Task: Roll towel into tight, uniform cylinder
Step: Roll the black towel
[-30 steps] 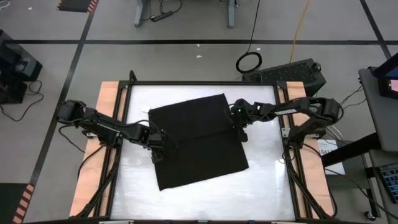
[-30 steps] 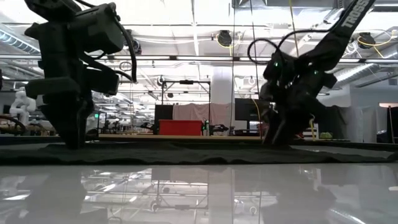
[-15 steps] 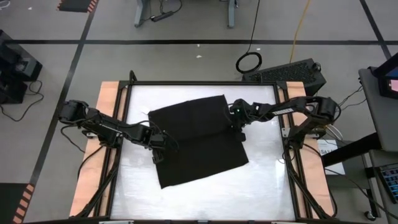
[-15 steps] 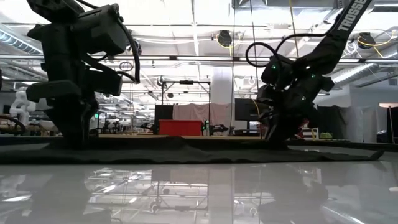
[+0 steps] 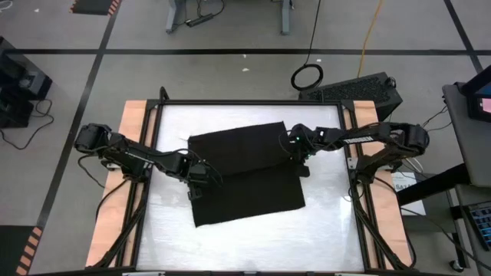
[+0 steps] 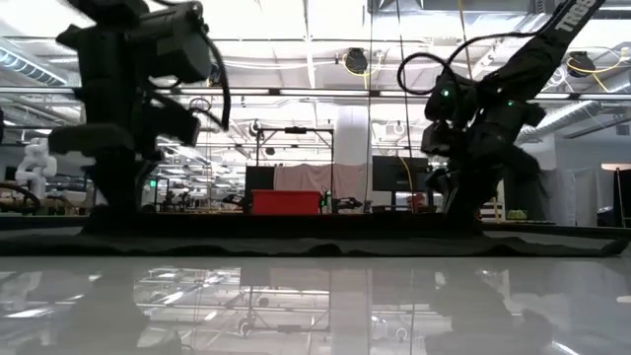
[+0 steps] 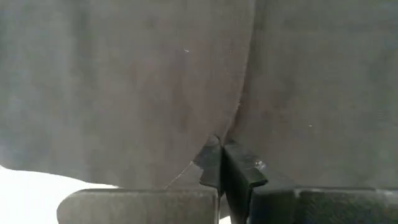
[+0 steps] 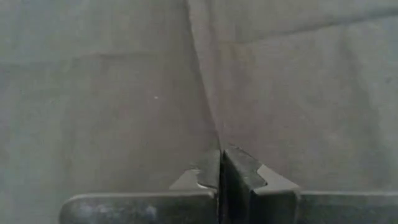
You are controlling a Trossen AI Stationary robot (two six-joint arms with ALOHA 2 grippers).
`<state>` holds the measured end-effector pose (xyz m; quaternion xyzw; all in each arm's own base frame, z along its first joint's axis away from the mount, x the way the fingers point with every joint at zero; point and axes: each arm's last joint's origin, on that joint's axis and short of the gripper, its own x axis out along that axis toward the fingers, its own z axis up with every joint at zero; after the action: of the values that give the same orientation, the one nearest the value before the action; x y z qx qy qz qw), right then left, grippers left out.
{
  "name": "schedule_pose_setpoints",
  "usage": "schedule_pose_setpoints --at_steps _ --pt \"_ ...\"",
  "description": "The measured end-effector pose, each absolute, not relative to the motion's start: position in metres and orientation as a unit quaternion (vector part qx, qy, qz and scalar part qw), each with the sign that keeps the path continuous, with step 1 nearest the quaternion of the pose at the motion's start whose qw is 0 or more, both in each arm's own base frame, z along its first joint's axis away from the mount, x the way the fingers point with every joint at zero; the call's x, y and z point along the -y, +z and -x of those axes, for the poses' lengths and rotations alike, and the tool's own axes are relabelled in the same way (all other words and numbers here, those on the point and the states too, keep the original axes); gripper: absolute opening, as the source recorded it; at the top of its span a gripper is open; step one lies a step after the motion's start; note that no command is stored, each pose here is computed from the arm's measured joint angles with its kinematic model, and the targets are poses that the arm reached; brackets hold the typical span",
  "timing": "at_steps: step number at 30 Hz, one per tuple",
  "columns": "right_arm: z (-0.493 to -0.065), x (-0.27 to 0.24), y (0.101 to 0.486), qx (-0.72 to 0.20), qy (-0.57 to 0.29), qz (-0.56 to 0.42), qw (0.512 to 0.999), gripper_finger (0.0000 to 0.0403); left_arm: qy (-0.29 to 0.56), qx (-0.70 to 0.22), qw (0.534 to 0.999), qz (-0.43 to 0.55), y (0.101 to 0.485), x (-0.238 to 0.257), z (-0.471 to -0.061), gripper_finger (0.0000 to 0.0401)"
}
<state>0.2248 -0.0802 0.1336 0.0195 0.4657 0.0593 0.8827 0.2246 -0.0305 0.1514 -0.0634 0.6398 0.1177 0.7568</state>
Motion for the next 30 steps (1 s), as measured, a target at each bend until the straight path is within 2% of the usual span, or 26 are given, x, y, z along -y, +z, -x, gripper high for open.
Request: schedule_pose_setpoints --at_steps 8,17,23,30 --pt "-0.208 0.057 0.175 -0.428 0.068 -0.019 0.901 0.0001 0.144 -0.633 0.761 0.024 0.196 0.032 -0.242 0.0004" --pt "-0.166 0.017 0.231 -0.335 0.111 -0.024 0.936 0.0000 0.099 -0.562 0.821 -0.020 0.274 0.069 -0.262 0.0003" --pt "-0.134 -0.008 0.256 -0.266 0.181 -0.047 0.946 0.0000 0.056 -0.506 0.860 -0.032 0.314 0.105 -0.258 0.0002" --pt "-0.115 -0.030 0.273 -0.200 0.300 -0.065 0.930 0.0000 0.013 -0.459 0.887 -0.047 0.335 0.146 -0.242 0.0002"
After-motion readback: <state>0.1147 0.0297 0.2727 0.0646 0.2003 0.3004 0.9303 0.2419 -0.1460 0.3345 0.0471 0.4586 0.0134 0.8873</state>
